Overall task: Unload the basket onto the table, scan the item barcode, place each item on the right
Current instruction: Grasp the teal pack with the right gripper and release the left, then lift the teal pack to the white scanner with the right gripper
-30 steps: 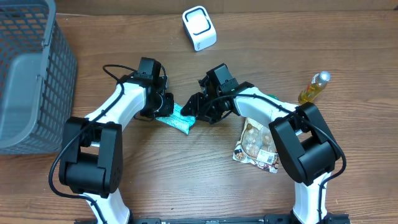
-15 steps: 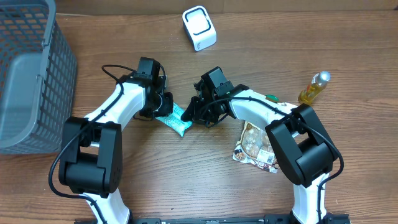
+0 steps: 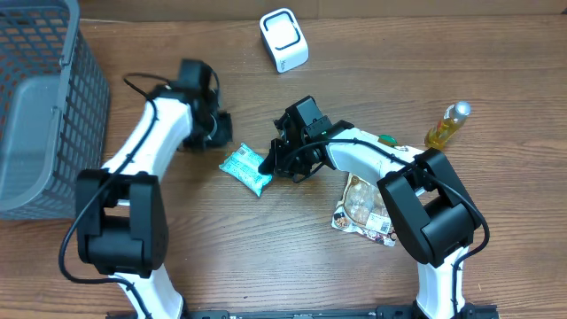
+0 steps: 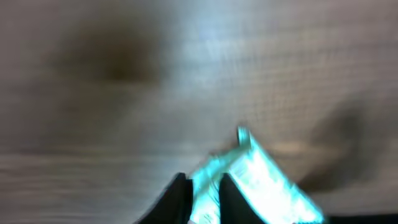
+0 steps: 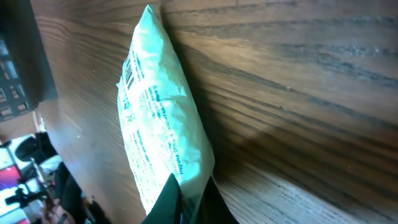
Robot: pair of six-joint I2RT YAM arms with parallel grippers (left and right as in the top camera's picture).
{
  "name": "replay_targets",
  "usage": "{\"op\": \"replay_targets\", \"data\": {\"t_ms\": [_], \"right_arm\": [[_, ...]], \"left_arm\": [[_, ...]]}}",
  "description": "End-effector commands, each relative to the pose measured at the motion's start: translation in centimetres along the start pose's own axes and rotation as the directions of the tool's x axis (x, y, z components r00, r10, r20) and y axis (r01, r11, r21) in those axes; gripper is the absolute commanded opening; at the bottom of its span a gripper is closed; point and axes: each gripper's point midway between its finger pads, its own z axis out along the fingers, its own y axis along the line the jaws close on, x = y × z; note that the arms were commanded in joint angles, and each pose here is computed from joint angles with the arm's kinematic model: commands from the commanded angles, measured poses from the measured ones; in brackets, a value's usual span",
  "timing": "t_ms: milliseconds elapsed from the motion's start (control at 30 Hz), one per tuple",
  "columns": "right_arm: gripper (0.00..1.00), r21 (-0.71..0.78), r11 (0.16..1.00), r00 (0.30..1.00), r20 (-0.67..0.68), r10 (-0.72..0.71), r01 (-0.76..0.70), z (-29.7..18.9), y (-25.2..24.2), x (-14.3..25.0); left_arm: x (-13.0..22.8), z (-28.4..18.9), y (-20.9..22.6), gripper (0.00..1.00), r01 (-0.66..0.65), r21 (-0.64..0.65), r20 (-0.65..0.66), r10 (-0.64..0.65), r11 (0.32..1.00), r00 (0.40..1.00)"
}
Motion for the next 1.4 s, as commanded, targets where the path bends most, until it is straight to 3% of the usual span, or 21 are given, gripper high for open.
{"op": "replay_targets", "data": {"t_ms": [0,100,133,267,433,567,700,800,933,1133,1367], "right_arm": [[0.04,0.012,0.994,0.994,0.016,-0.107,0.107,-0.1,-0.1,-0.5],[0.04,0.01,0.985,0.985,0.034,-0.17,0.169,-1.1,0.5,-1.2],[0.04,0.014,0.98,0.979,0.043,-0.2,0.2,-1.7,0.8,-1.6],[0.04,0.142,0.95,0.952,0.085,-0.293,0.28,-5.3,1.0,-4.1],[0.04,0.411,0.824,0.874,0.115,-0.472,0.391,-12.2,1.7,-8.3],[0.04,0.632,0.651,0.768,0.134,-0.627,0.421,-17.9,3.1,-12.3],[0.04,0.78,0.428,0.622,0.065,-0.781,0.456,-21.3,4.3,-15.4],[0.04,0.849,0.277,0.54,-0.012,-0.841,0.449,-22.7,4.4,-17.2],[0.04,0.904,0.162,0.465,-0.045,-0.884,0.396,-24.2,4.9,-19.7],[0.04,0.942,-0.097,0.362,-0.217,-0.906,0.322,-24.6,4.6,-23.6],[0.04,0.947,-0.272,0.341,-0.316,-0.886,0.17,-24.1,3.5,-27.3]], "left_arm": [[-1.8,-0.6,2.1,0.28,0.028,-0.07,0.052,-0.024,0.997,0.998],[-2.3,-0.7,3.1,0.63,0.04,-0.106,0.073,-0.032,0.994,0.997],[-2.3,-0.7,3.3,1.0,0.041,-0.115,0.074,-0.033,0.992,0.997],[-2.2,-0.7,3.3,1.0,0.042,-0.116,0.072,-0.033,0.992,0.997],[-2.2,-0.7,3.3,1.0,0.041,-0.117,0.072,-0.033,0.992,0.997],[-2.2,-0.7,3.3,1.0,0.042,-0.116,0.072,-0.033,0.992,0.997],[-2.2,-0.7,3.3,0.99,0.042,-0.116,0.072,-0.033,0.992,0.997],[-2.2,-0.7,3.3,0.99,0.041,-0.116,0.072,-0.033,0.992,0.997],[-2.2,-0.7,3.3,1.0,0.042,-0.116,0.072,-0.033,0.992,0.997],[-2.2,-0.7,3.3,1.0,0.042,-0.116,0.072,-0.033,0.992,0.997],[-2.2,-0.7,3.3,1.0,0.042,-0.116,0.072,-0.033,0.992,0.997]]}}
